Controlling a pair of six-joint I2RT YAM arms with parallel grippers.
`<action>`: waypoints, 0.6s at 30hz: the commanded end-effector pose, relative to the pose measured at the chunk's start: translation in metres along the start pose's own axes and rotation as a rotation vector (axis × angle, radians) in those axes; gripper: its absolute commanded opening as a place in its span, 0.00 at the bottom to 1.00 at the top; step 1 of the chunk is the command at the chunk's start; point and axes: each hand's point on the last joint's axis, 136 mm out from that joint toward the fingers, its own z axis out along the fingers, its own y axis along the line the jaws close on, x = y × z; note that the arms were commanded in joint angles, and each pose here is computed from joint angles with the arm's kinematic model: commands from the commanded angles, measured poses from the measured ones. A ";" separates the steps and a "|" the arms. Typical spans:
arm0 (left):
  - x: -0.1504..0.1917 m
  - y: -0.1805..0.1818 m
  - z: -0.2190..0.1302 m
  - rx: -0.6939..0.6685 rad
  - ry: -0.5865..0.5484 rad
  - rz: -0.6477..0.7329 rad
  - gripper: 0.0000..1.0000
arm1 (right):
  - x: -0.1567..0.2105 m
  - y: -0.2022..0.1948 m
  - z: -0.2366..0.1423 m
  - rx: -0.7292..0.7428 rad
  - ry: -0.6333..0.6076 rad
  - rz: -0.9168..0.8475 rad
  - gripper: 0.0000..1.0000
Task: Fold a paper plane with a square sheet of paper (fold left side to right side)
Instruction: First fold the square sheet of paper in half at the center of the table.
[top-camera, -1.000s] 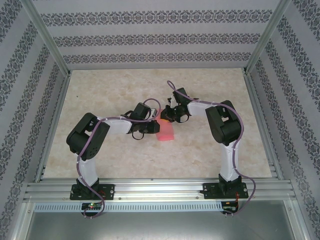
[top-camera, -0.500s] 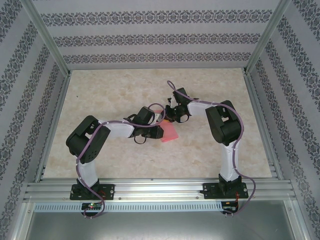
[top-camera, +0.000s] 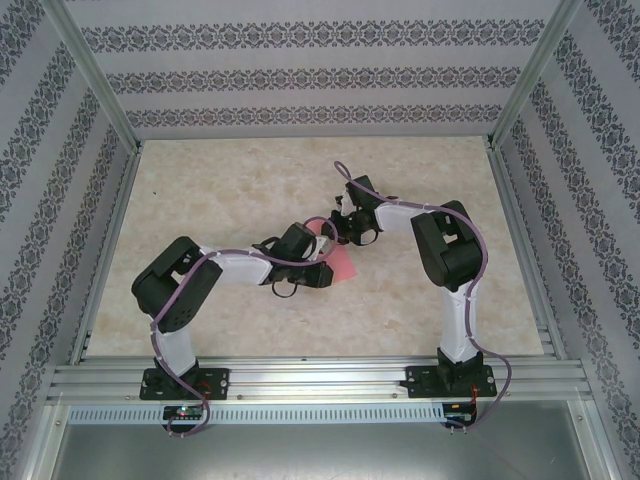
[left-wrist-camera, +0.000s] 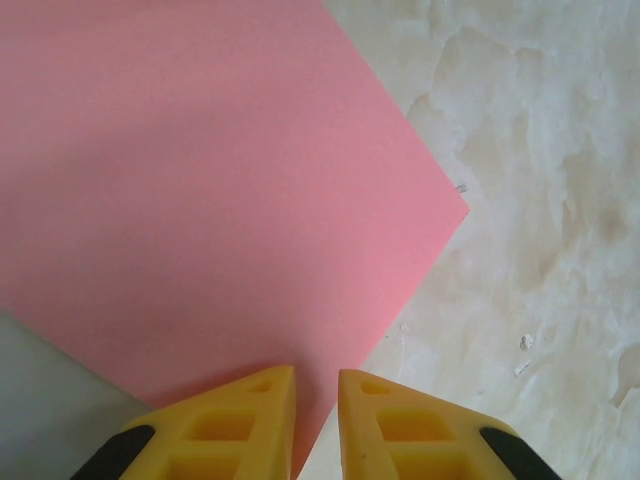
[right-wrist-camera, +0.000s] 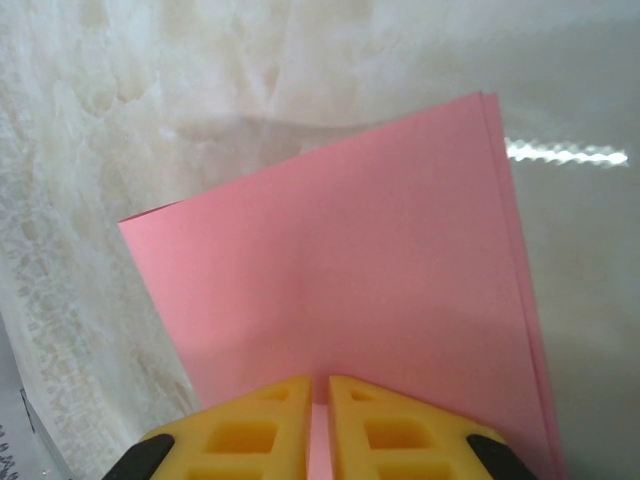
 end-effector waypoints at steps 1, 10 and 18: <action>0.023 0.004 -0.001 -0.016 0.041 -0.048 0.21 | 0.010 -0.036 0.011 0.115 0.019 0.044 0.14; 0.010 -0.018 -0.033 0.045 -0.031 -0.053 0.23 | 0.010 -0.035 0.010 0.111 0.018 0.045 0.15; -0.029 0.003 -0.042 0.044 -0.082 -0.170 0.23 | 0.011 -0.036 0.009 0.114 0.015 0.051 0.15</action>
